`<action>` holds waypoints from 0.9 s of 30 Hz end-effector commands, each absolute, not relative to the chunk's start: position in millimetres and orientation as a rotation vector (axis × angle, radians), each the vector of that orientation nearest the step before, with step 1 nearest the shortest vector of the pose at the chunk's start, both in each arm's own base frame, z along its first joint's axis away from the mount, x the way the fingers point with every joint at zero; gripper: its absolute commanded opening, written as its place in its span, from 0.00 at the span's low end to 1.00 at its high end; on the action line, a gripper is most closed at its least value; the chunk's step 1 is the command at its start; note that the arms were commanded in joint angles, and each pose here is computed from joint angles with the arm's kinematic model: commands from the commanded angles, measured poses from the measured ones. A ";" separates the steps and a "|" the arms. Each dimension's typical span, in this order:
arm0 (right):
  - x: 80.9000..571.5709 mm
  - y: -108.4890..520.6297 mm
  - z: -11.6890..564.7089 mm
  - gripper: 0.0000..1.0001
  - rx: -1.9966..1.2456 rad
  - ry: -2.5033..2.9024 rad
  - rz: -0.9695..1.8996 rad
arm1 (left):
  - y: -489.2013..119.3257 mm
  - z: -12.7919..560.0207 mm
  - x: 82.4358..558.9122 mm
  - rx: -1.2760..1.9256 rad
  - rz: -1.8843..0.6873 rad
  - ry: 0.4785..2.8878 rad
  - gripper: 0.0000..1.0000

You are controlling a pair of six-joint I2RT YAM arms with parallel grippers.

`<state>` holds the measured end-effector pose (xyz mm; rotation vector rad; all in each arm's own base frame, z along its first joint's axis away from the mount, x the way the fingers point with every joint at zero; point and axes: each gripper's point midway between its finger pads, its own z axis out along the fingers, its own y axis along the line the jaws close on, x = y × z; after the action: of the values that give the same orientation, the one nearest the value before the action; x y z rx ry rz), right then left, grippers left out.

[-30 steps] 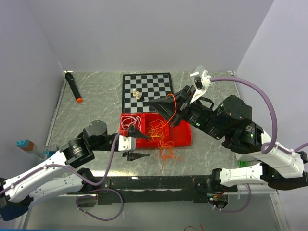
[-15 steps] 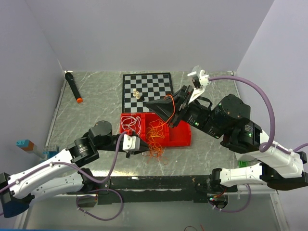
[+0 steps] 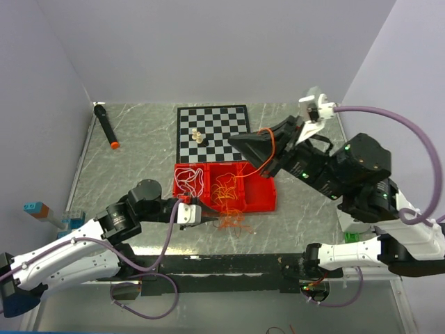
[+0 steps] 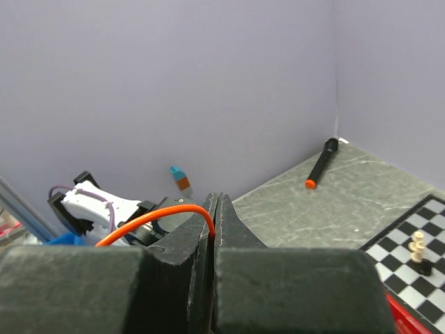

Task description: Untangle the cables

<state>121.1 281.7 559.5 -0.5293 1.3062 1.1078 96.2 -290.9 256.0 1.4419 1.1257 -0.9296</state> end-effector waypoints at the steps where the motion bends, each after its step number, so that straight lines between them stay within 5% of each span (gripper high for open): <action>1: 123.5 244.5 588.8 0.00 -0.456 1.237 1.060 | -285.4 249.4 97.2 1.486 -0.864 1.087 0.17; 4: 120.5 232.0 600.7 0.00 -0.440 1.208 1.061 | -281.3 233.7 97.5 1.523 -0.834 1.094 0.01; 11: 117.5 229.5 607.6 0.00 -0.443 1.202 1.075 | -282.6 235.5 102.5 1.477 -0.826 1.102 0.02; 14: 116.4 235.8 605.3 0.00 -0.452 1.209 1.091 | -289.6 268.3 109.5 1.303 -0.909 1.150 0.93; 15: 116.9 238.8 603.9 0.00 -0.456 1.212 1.094 | -291.2 274.4 109.7 1.265 -0.943 1.175 0.97; 22: 115.3 263.1 600.8 0.00 -0.492 1.224 1.138 | -309.5 307.9 102.5 1.106 -1.183 1.224 0.99; 27: 114.5 274.2 599.4 0.00 -0.510 1.224 1.158 | -312.4 305.3 93.5 1.135 -1.246 1.230 0.85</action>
<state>118.3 268.7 584.7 -0.5148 1.2669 1.1094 105.6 -308.4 277.8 1.1652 1.2823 -1.1292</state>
